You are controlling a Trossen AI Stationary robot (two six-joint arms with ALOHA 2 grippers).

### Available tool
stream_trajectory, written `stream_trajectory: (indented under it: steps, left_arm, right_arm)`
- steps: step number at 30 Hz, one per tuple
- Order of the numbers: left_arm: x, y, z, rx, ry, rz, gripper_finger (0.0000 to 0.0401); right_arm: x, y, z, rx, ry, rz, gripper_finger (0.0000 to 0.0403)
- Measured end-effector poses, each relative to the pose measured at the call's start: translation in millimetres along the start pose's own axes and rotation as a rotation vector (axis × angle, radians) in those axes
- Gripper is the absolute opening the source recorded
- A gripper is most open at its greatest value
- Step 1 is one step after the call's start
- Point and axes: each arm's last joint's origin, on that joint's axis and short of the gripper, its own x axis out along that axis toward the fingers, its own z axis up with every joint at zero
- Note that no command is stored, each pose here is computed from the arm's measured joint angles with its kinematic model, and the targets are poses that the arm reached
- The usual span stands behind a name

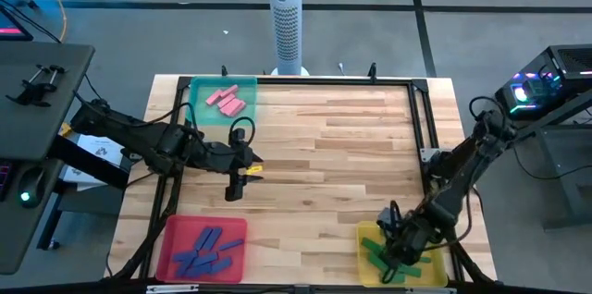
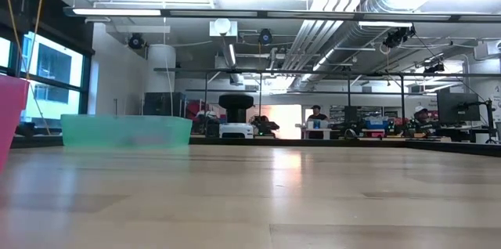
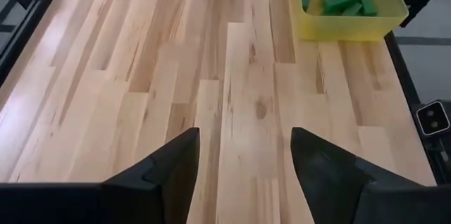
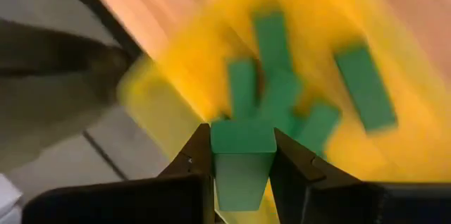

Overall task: Sort blocks
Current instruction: Put the green block into the yellow bin, then return to Home Position

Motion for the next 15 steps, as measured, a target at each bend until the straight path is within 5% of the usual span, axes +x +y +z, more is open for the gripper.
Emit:
stream_trajectory:
  steps: [5,11,15]
  left_arm:
    - [0,-1,0,-0.030,0.005,-0.020,0.0205]
    - [-4,-2,-2,-0.077,0.013,-0.078,0.0204]
    - [-12,3,-14,-0.088,-0.032,-0.096,0.0204]
  right_arm:
    - [32,-25,-3,0.135,0.178,-0.054,0.0074]
    - [39,-38,-3,0.230,0.276,-0.123,0.0197]
    - [23,-32,-2,0.197,0.162,-0.043,0.0246]
